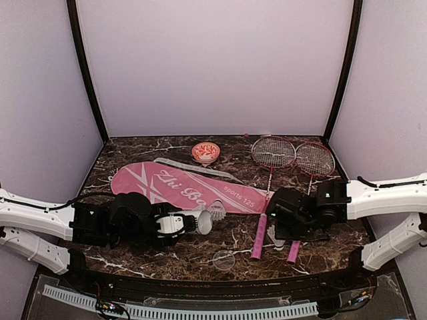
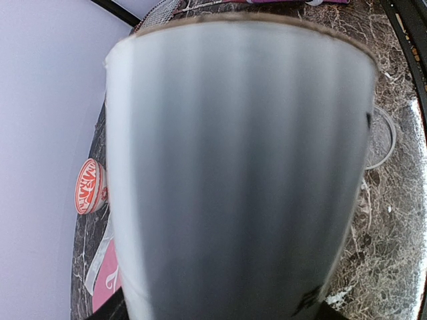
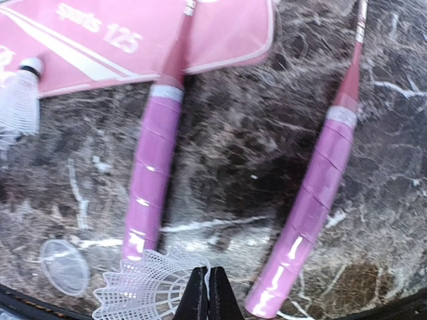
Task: Pack up the badminton gear
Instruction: Pick up the shuttlecock from the center of the board, then place the shuttlecock in the shuttle tube.
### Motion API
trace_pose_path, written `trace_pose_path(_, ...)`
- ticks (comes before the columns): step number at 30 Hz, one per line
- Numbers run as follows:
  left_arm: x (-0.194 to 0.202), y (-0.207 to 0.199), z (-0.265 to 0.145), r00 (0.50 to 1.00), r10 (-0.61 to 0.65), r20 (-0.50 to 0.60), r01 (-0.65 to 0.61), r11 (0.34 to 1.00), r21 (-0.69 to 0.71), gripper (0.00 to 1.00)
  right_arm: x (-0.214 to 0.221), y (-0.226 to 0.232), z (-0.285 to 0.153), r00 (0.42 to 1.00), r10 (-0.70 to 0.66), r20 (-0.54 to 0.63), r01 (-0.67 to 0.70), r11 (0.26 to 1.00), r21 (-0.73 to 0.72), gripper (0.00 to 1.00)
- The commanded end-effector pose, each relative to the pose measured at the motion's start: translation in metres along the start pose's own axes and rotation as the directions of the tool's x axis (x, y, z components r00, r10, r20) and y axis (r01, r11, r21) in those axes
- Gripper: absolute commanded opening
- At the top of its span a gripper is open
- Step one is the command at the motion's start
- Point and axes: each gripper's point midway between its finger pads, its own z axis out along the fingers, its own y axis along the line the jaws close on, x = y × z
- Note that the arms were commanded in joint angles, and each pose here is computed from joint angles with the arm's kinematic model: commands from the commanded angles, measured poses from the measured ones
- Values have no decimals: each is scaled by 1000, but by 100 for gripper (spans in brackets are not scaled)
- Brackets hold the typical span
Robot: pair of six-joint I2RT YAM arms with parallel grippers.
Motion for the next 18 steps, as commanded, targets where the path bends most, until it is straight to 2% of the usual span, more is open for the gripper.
trace_pose_path(1, -16, 11, -6, 998, -43, 44, 43, 999, -14, 64, -18, 23, -10, 996, 32, 86, -20, 991, -134, 0)
trace_pose_path(8, -16, 11, -6, 998, -48, 46, 49, 999, -15, 64, -48, 52, -38, 969, 128, 211, -37, 921, -387, 0)
trace_pose_path(13, -16, 10, -4, 998, -48, 47, 48, 999, -11, 64, -61, 82, -73, 940, 190, 284, 40, 765, -643, 0)
trace_pose_path(18, -14, 7, -2, 998, -45, 36, 45, 999, -4, 64, -61, 106, -98, 930, 205, 305, 119, 619, -776, 0)
